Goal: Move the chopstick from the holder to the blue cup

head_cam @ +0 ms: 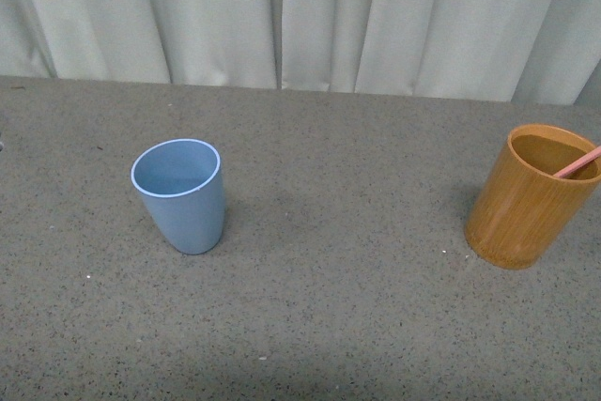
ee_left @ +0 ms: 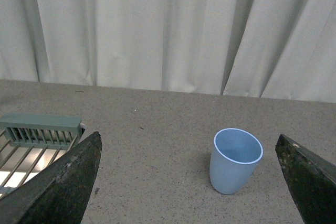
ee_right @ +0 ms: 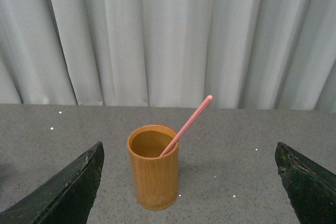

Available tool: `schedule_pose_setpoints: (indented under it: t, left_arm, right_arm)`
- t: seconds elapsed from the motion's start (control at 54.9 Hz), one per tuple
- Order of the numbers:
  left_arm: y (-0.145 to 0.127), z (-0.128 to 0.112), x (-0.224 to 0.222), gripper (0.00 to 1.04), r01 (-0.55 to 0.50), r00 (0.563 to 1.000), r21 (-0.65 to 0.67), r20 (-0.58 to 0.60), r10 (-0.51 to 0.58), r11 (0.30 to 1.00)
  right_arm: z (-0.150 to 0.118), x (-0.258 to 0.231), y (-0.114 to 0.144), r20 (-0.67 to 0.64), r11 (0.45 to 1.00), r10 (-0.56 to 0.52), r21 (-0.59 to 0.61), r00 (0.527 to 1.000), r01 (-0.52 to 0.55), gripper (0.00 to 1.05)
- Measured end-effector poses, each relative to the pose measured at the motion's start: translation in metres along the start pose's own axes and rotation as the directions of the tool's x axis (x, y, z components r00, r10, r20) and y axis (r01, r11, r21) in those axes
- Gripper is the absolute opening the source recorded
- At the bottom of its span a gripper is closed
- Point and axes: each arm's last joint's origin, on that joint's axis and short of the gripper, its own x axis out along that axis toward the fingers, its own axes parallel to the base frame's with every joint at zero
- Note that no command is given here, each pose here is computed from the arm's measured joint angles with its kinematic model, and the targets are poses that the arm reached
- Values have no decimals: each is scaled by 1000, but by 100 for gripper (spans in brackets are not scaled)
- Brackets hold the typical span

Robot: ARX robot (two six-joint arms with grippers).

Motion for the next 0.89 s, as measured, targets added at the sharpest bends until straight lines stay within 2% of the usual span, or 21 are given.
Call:
schedule_pose_setpoints:
  t: [0.892]
  left_arm:
    - [0, 0, 0, 98, 0, 1000, 0, 0, 0, 1000]
  right_arm:
    - [0, 0, 0, 0, 1000, 0, 0, 1000, 0, 95]
